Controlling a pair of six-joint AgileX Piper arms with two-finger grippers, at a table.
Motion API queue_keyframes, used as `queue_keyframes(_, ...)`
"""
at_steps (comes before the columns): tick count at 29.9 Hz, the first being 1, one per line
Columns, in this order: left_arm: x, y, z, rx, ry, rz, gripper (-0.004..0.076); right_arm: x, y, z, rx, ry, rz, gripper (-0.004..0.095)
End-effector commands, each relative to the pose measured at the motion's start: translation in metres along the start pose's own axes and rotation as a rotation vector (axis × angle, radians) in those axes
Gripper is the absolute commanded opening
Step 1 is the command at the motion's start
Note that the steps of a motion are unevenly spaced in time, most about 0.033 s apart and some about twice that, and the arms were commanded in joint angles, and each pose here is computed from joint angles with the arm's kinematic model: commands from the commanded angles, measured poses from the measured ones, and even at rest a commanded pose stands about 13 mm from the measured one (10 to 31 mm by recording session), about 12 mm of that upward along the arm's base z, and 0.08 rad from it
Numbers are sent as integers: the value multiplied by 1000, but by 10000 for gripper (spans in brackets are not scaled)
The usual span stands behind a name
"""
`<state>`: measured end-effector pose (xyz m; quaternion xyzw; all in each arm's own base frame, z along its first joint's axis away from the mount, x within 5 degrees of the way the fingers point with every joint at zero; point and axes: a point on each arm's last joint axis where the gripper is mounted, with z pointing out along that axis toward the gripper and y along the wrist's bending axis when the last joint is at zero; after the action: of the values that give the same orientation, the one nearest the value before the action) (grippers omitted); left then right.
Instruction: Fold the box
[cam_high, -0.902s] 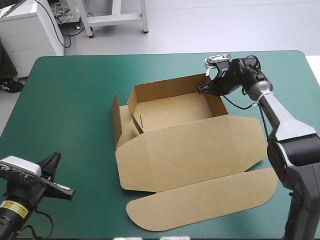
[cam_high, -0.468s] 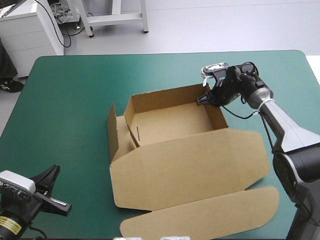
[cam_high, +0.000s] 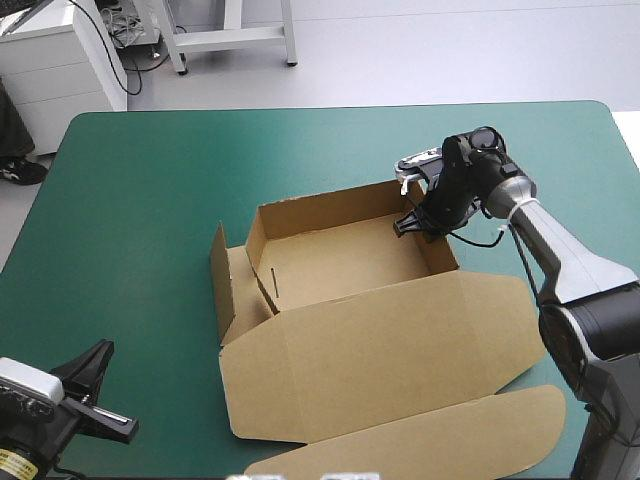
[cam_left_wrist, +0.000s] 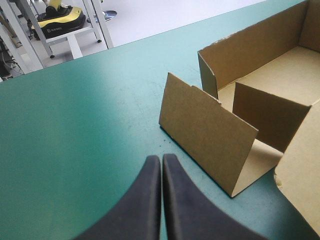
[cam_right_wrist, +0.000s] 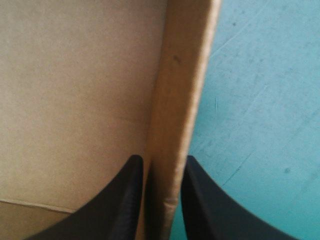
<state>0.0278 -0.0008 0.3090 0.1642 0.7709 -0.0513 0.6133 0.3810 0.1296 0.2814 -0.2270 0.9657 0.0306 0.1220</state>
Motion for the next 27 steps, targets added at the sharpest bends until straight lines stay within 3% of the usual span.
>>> queue_keyframes(1, -12, 1, -1, -7, -76, 13, -8, -7, 0, -54, 30, -119, -14, 411)
queue_keyframes(7, -12, 1, -1, -7, -76, 13, -8, -7, 3, -115, 47, -300, 9, 444)
queue_keyframes(15, -12, 1, -1, -7, -76, 13, -8, 28, 11, -187, 72, -470, -12, 445)
queue_keyframes(20, -12, 1, -1, -7, -76, 11, -8, 28, 10, -187, 87, -466, -58, 446)
queue_keyframes(27, -12, 1, -1, -7, -76, 11, -8, 4, 7, -141, 46, -361, -49, 446)
